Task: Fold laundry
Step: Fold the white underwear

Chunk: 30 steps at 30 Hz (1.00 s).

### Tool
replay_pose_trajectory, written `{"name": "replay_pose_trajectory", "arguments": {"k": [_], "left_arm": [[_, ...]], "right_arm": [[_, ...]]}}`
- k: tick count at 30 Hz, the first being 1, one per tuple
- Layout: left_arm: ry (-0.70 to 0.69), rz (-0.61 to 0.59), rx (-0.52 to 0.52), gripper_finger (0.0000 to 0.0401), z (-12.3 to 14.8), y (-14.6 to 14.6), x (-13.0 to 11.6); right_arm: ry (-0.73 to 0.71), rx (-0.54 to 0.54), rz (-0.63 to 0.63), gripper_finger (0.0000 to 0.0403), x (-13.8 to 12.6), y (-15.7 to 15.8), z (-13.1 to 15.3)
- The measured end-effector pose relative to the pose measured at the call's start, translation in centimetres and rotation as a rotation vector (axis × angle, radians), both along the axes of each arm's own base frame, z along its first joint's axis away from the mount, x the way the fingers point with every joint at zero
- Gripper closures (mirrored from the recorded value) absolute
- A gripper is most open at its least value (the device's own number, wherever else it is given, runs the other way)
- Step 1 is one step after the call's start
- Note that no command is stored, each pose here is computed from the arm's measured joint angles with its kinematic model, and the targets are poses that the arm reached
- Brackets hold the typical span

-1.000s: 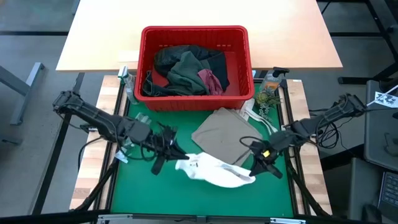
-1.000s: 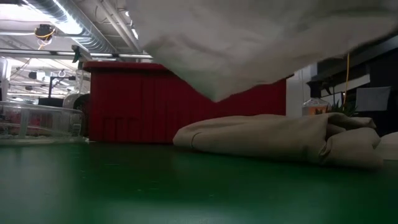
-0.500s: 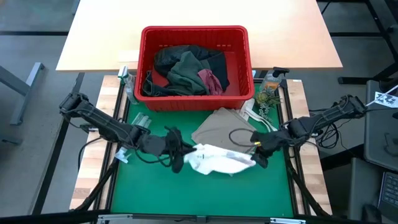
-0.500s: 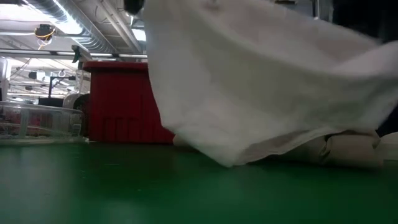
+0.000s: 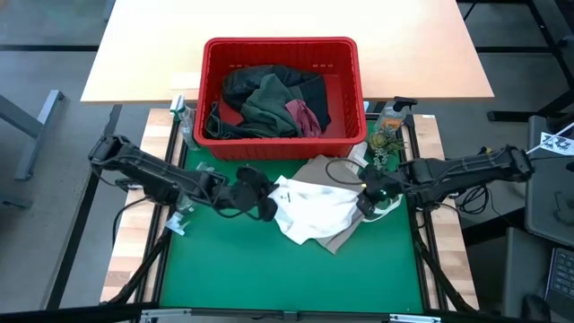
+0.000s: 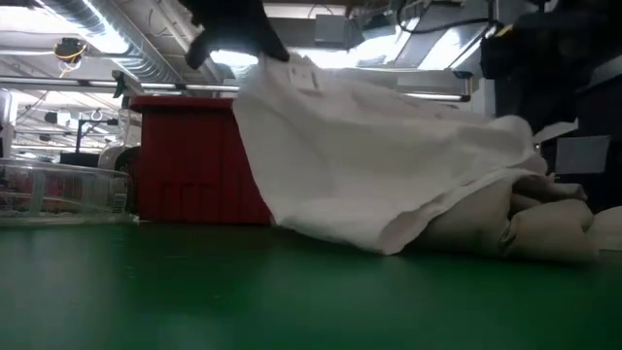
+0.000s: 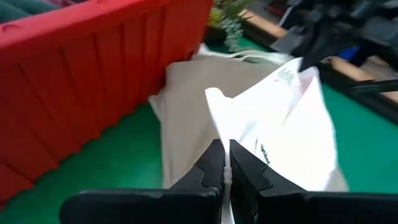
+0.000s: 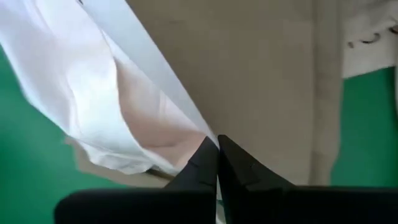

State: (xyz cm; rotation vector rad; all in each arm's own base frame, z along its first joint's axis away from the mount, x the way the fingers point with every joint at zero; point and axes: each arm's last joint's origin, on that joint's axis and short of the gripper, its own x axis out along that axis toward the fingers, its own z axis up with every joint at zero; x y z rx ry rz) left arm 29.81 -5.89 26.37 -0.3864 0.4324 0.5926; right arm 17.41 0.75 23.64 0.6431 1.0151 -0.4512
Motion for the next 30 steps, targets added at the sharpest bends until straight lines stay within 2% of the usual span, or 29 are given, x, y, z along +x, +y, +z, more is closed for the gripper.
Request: {"name": "replay_pose_trajectory", "arguments": {"k": [6,12,19,25,30], "left_arm": [[0.09,0.048,0.018,0.0397,-2.5,1.3,1.4],[0.167,0.076,0.039,0.0395,-4.2,2.7,2.2],[0.228,0.024,0.072,0.0344,-4.4,3.9,2.4],[0.237,-0.059,-0.008,0.0299,-4.5,4.1,2.6],[0.237,-0.122,-0.073,0.029,-4.5,4.2,2.6]], "right_arm": [[0.12,-0.015,-0.017,0.0403,0.3,-0.7,-1.2],[0.181,-0.026,0.005,0.0403,1.0,-0.8,-2.2],[0.21,-0.024,0.028,0.0402,1.2,-0.7,-2.6],[0.215,-0.024,0.028,0.0402,1.1,-0.7,-2.6],[0.234,-0.045,0.02,0.0402,0.9,-0.8,-2.6]]}}
